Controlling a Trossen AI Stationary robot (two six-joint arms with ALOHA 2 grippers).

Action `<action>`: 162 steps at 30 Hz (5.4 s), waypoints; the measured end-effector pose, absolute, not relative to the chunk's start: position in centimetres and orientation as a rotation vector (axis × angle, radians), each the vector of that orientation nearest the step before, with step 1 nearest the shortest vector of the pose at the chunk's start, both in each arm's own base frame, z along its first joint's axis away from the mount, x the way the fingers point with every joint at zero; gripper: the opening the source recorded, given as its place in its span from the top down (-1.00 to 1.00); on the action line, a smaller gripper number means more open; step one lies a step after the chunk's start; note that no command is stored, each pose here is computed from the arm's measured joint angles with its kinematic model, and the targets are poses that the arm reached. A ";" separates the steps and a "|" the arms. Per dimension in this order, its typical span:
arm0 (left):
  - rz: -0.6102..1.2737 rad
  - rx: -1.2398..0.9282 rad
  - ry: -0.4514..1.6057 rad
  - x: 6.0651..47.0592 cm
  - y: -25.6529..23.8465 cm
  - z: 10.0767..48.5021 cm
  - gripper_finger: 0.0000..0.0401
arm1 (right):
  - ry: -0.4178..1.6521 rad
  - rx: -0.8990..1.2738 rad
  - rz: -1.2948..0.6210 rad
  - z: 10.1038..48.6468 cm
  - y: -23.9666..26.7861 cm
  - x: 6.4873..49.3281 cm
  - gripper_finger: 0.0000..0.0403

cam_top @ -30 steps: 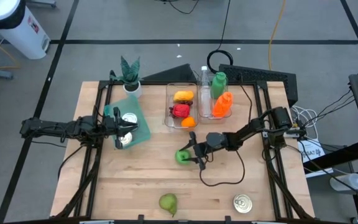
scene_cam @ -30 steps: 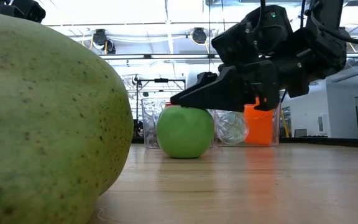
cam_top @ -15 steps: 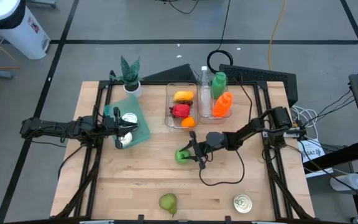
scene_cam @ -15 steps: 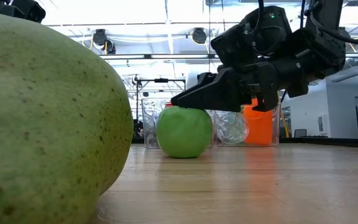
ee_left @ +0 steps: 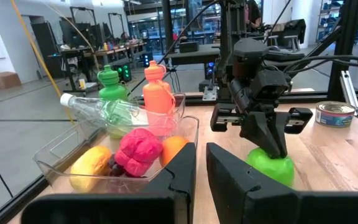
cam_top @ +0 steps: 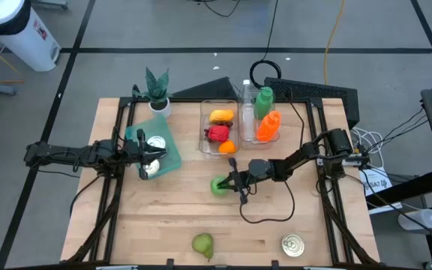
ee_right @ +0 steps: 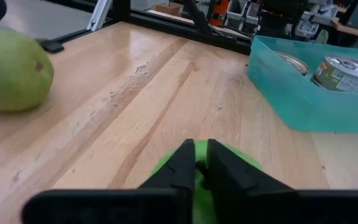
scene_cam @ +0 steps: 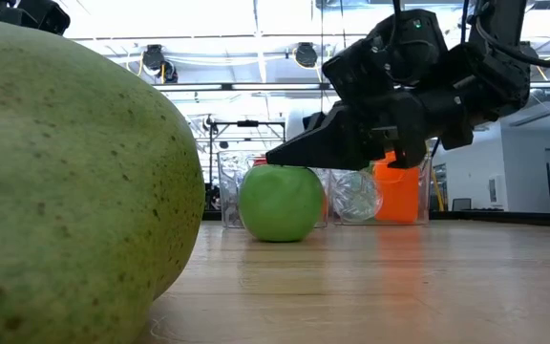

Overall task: Pick & Place Food Item
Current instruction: Put the green apple into the left transparent bin, then stack the blue and pink tuna can on top of the blue and pink tuna can in the bin

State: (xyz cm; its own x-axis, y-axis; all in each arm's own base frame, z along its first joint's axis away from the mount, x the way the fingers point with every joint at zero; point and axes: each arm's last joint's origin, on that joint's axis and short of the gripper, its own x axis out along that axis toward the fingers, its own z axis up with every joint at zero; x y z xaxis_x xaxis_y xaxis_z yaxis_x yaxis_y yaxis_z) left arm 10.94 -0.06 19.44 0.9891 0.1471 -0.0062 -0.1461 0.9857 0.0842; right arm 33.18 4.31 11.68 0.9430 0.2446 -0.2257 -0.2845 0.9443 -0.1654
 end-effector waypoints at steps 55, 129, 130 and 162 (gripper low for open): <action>0.148 0.101 0.014 10.9 -0.1 19.4 0.75 | -0.026 -0.143 0.039 17.9 2.5 16.5 0.99; 0.149 0.127 0.016 10.9 -0.1 19.4 0.75 | 0.262 -0.148 -0.220 18.8 -7.2 33.6 0.44; 0.149 0.127 0.016 10.9 -0.1 19.4 0.75 | 0.253 -0.142 -0.217 18.9 -7.2 33.7 0.36; 0.149 0.078 0.016 10.9 -0.1 19.4 0.75 | -0.307 -0.094 0.113 21.8 1.9 16.8 0.97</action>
State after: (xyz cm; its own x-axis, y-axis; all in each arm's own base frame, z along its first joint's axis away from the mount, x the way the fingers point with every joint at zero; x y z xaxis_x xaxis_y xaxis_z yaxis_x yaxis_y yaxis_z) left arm 10.94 -0.06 19.39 0.9887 0.1494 -0.0099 -0.1481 0.9858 0.0789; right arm 16.78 1.91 21.81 0.9469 0.1256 0.2960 -0.0968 0.9892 -0.1099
